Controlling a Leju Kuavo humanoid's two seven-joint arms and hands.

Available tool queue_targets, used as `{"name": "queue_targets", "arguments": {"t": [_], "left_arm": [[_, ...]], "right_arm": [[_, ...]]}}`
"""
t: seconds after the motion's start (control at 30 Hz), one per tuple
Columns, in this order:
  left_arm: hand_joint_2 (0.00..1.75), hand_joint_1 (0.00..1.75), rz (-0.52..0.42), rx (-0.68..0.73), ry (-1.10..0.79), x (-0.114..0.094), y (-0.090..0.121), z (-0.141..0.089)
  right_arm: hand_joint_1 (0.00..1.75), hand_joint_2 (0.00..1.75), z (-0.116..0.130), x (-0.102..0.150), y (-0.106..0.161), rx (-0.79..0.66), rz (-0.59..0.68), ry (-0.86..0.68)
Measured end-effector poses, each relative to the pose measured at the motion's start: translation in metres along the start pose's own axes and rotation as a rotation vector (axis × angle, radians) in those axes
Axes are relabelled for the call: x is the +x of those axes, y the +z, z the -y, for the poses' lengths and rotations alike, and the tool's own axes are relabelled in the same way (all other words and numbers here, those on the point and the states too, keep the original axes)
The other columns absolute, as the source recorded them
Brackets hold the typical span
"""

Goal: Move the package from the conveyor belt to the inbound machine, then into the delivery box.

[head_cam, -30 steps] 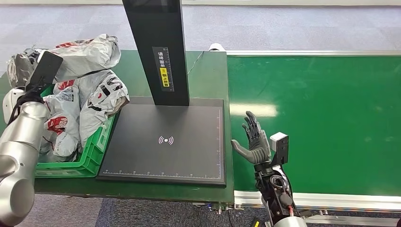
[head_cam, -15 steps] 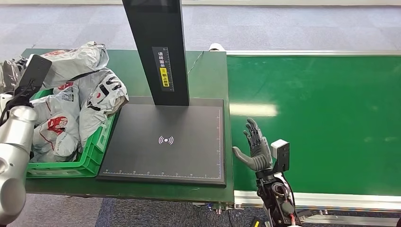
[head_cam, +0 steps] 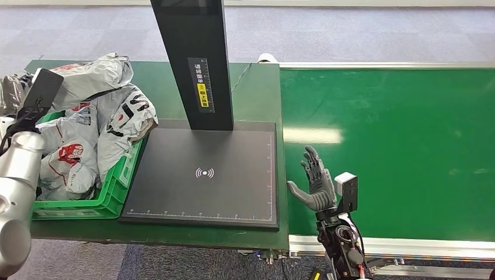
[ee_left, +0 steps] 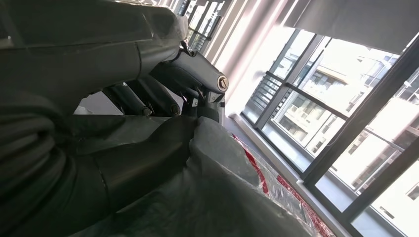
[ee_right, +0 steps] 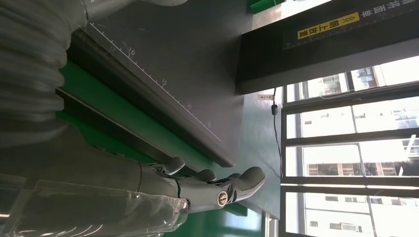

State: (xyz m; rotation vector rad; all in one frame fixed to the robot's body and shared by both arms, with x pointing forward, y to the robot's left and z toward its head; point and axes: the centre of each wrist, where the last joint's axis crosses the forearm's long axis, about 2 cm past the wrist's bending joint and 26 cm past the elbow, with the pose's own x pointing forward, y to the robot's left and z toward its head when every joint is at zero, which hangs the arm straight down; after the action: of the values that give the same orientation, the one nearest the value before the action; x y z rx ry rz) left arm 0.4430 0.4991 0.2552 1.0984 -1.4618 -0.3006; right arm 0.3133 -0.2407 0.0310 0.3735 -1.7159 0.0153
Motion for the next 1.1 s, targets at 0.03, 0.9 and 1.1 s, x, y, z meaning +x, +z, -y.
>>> {"name": "queue_targets", "arguments": {"t": [0.03, 0.9, 1.1], "left_arm": [[1.75, 1.75, -0.005, 0.004, 0.001, -0.001, 0.0, -0.002], [1.75, 0.0, 0.141, -0.043, 0.165, -0.057, 0.093, 0.058], [1.75, 0.0, 0.161, -0.041, 0.191, -0.052, 0.095, 0.061]], "right_arm": [[0.0, 1.75, 0.0, 0.0, 0.0, 0.0, 0.0, 0.0], [0.0, 1.75, 0.005, 0.002, 0.002, -0.02, 0.007, 0.016], [0.0, 1.75, 0.005, 0.003, 0.002, -0.022, 0.009, 0.019]]}}
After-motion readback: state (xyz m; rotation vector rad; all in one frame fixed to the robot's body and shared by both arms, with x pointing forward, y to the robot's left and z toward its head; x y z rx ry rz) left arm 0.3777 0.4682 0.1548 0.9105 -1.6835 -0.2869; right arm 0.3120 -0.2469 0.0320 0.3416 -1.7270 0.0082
